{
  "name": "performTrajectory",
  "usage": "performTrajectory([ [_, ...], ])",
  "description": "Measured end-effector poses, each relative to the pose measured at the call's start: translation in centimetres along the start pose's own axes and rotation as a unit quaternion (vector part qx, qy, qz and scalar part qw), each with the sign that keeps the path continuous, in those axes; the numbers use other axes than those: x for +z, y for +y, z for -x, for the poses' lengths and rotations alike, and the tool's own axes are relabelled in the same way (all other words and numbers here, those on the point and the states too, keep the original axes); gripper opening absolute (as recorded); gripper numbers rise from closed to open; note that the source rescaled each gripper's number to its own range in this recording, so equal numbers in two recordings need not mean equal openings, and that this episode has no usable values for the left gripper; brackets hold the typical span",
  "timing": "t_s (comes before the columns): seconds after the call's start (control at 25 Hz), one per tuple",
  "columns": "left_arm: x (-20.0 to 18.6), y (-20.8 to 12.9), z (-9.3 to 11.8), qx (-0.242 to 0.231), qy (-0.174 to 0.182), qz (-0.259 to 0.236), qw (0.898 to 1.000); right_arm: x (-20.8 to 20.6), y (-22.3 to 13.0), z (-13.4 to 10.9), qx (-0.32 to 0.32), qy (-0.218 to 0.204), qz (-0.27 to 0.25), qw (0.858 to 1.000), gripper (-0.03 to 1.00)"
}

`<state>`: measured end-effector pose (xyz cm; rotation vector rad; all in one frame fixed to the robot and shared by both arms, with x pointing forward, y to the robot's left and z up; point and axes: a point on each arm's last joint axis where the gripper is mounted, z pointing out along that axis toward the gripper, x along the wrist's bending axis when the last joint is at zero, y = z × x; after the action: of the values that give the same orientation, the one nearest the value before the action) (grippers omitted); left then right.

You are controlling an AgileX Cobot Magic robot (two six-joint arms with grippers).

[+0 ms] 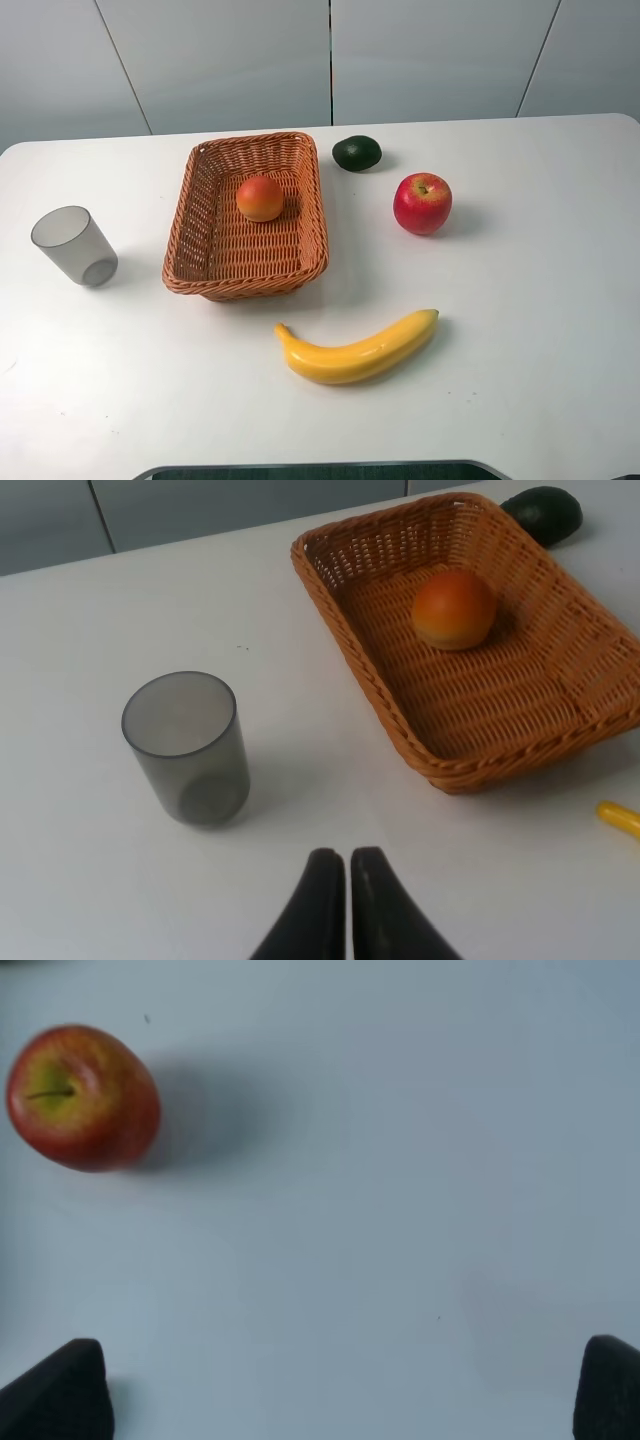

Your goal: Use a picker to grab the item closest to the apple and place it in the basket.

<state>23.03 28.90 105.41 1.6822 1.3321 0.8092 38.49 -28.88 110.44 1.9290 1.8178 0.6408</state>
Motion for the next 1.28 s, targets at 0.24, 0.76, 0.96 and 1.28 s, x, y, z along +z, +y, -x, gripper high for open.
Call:
performTrajectory([
  [0.24,0.0,0.0,0.0,0.0,0.0,0.0,1.0,-5.0,-5.1,0.9,-0.026,0.01,0.095,0.995,1.0],
  [0.76,0.0,0.0,0.0,0.001,0.0,0.0,1.0,-8.6,-14.2,2.3,-0.059,0.02,0.271,0.961,1.0],
  [0.96,0.0,0.0,0.0,0.001,0.0,0.0,1.0,-6.4,-14.9,2.0,-0.057,0.037,0.251,0.966,1.0],
  [1.28,0.0,0.0,0.0,0.001,0.0,0.0,1.0,-5.2,-15.3,1.6,-0.057,0.054,0.224,0.971,1.0],
])
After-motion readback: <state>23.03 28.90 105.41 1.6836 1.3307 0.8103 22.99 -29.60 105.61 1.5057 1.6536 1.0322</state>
